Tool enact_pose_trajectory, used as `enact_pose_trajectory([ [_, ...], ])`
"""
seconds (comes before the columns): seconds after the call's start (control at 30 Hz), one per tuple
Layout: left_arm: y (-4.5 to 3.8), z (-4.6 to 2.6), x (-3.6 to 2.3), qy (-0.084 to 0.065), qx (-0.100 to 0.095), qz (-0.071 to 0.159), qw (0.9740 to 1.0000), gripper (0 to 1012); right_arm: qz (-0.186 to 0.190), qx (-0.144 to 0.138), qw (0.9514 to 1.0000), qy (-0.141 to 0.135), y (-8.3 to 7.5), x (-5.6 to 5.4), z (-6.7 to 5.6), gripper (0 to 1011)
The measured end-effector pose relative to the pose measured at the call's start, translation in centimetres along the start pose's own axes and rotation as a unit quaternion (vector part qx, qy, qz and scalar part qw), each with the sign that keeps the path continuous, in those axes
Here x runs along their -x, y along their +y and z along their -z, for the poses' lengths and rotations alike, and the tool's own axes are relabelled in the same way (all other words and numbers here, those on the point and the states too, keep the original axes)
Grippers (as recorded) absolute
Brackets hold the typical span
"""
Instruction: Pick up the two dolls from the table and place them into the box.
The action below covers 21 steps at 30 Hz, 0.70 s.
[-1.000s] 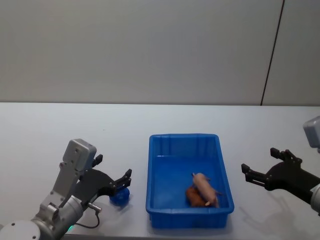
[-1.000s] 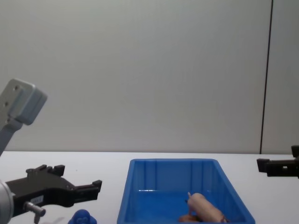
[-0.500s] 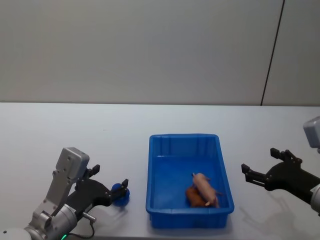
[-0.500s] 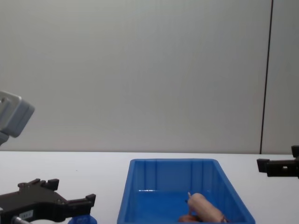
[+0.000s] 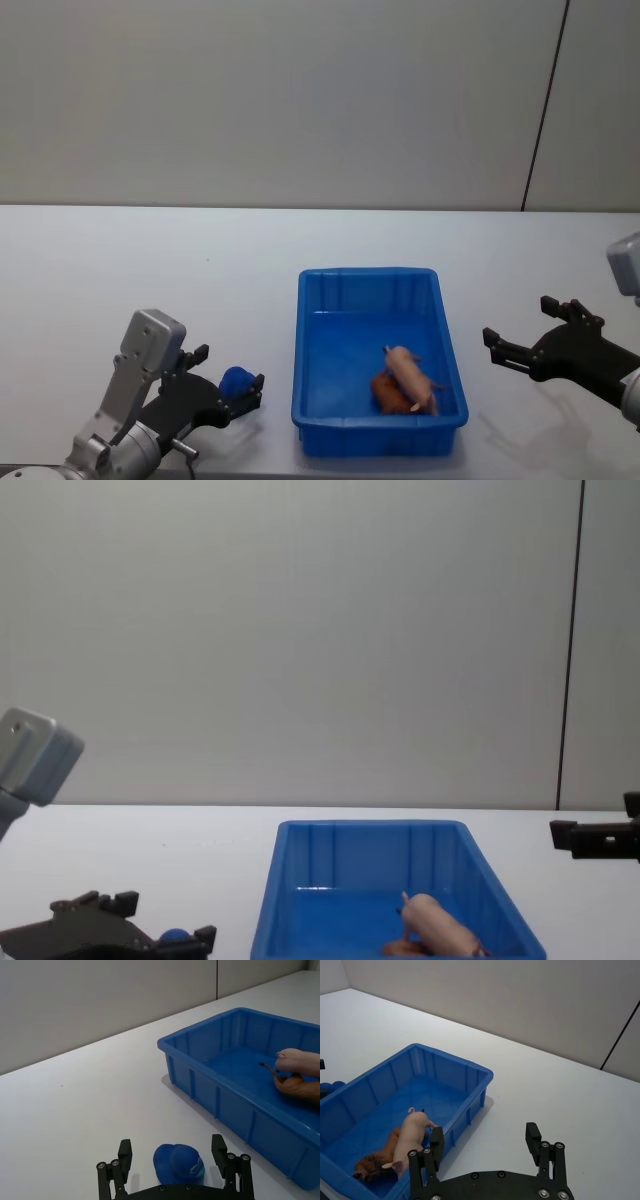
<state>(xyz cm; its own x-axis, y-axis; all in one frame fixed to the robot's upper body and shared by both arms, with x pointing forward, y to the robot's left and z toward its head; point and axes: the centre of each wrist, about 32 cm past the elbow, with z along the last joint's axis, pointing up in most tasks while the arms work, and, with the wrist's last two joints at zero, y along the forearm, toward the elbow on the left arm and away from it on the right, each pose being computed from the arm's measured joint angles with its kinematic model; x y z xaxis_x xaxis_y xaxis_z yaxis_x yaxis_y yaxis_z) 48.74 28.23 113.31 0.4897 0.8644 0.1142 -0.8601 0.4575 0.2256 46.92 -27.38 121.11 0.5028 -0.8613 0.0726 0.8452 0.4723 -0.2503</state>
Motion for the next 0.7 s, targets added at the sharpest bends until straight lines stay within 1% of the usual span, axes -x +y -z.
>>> enact_pose_trajectory([
  [0.33,-0.43,0.47,0.02,-0.001,-0.007,0.022,0.9997,1003,0.0,0.0,1.0,0.0,0.0,0.0,0.0,1001],
  [0.5,-0.6,0.58,0.04,-0.003,-0.011,0.028,0.9995,1000,0.0,0.0,1.0,0.0,0.0,0.0,0.0,1001],
  [0.6,-0.71,0.62,0.04,-0.004,-0.014,0.031,0.9994,946,0.0,0.0,1.0,0.0,0.0,0.0,0.0,1001],
  [0.67,-0.81,0.64,0.06,-0.005,-0.016,0.032,0.9993,885,0.0,0.0,1.0,0.0,0.0,0.0,0.0,1001],
  [0.7,-0.83,0.64,0.06,-0.006,-0.017,0.032,0.9993,885,0.0,0.0,1.0,0.0,0.0,0.0,0.0,1001],
])
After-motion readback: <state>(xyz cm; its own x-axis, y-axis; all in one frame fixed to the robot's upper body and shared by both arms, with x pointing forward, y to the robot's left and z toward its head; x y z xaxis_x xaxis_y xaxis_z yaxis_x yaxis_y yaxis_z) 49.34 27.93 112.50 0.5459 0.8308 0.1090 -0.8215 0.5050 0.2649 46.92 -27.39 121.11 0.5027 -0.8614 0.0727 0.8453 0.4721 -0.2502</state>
